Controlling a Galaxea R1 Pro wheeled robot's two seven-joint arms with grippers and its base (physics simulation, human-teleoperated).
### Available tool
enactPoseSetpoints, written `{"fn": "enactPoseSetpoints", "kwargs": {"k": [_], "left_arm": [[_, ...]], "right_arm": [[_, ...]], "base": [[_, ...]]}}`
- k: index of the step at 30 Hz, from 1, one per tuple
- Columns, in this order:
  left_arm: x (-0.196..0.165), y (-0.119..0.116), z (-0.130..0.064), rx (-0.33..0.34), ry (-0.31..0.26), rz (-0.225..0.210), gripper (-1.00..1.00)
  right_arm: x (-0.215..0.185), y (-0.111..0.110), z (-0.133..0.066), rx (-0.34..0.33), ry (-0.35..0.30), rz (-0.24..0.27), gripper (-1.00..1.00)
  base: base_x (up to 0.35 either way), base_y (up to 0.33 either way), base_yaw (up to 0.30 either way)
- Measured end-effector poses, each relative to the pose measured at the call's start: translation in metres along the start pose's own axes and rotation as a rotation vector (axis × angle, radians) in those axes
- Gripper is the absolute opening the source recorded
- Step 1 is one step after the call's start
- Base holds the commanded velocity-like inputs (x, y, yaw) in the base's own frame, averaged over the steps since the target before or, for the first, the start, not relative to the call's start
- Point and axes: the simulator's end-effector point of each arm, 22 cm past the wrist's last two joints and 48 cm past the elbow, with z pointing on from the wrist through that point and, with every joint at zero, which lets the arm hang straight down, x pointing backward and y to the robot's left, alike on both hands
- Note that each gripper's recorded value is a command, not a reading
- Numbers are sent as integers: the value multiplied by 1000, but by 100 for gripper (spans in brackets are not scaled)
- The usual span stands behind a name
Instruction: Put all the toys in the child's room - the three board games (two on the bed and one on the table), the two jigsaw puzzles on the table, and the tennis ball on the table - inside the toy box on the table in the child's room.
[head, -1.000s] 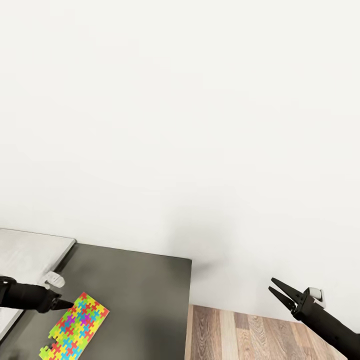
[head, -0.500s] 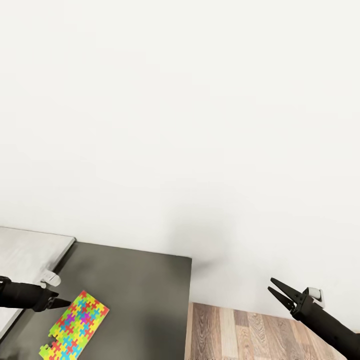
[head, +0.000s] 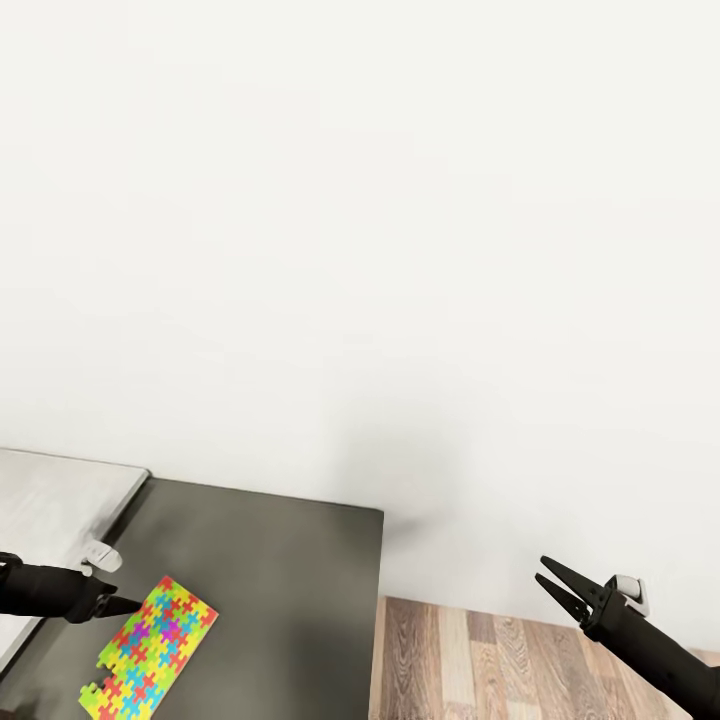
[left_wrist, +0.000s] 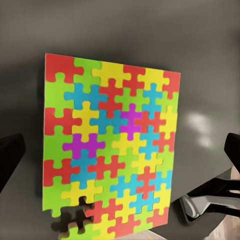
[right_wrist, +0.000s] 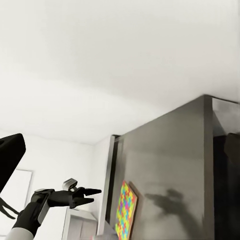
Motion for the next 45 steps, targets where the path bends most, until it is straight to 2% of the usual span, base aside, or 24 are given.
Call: {"fn": "enactPoseSetpoints", "kwargs": {"k": [45], "left_arm": [[20,14,19,4,65,-41,100]], "right_arm": [[11,-27,3,47,23,48,100]], "base": [[0,0,0]]}}
